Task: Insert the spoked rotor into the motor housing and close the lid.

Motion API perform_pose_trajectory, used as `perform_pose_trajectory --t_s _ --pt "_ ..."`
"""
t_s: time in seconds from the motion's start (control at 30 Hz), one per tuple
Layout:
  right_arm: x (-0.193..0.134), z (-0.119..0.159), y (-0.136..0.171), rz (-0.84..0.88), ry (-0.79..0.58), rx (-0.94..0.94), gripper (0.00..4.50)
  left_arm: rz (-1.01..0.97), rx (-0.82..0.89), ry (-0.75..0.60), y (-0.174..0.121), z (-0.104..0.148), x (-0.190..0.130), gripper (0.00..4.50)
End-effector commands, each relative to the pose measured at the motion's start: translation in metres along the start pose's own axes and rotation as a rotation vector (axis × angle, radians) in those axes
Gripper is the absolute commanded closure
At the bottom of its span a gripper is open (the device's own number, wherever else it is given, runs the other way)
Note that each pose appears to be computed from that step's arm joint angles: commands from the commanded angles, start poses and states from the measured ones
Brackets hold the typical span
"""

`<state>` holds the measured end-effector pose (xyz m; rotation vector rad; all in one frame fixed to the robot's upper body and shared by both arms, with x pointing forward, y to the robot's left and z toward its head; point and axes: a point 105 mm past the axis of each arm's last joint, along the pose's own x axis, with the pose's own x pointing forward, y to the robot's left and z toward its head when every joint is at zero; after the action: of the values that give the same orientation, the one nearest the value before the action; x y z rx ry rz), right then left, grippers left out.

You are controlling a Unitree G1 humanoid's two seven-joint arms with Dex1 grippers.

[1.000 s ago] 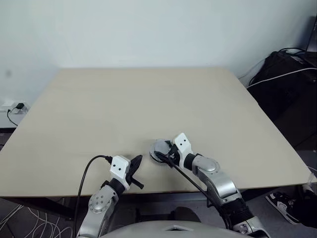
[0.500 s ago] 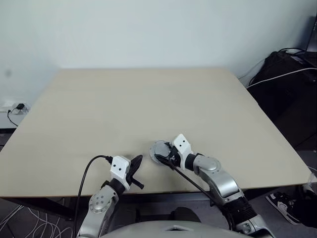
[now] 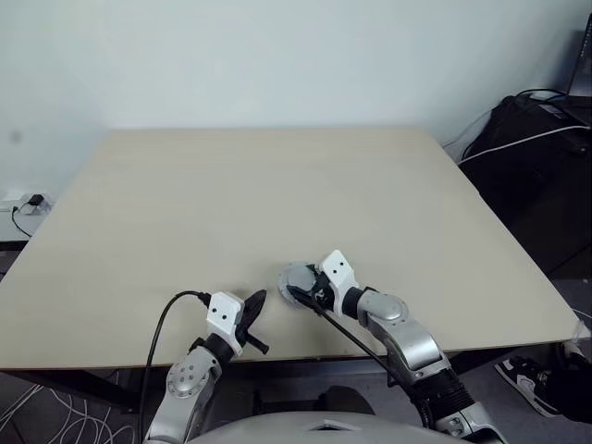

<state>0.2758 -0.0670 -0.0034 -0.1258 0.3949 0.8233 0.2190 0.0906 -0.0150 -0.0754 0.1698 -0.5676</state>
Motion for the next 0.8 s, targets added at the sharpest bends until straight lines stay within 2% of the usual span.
perform_pose_trajectory --t_s 0.03,0.67,0.8 --pt "-0.001 0.006 -0.010 -0.043 -0.007 -0.021 1.31 -0.006 0.011 -0.054 -0.001 0.010 0.004 4.50" --pt "-0.001 0.017 -0.010 -0.051 -0.086 0.019 1.31 -0.006 0.011 -0.044 0.003 -0.002 0.002 4.50" --pt "-0.001 0.014 -0.011 -0.045 -0.064 -0.002 1.31 -0.005 0.009 -0.043 0.002 -0.005 0.000 4.50"
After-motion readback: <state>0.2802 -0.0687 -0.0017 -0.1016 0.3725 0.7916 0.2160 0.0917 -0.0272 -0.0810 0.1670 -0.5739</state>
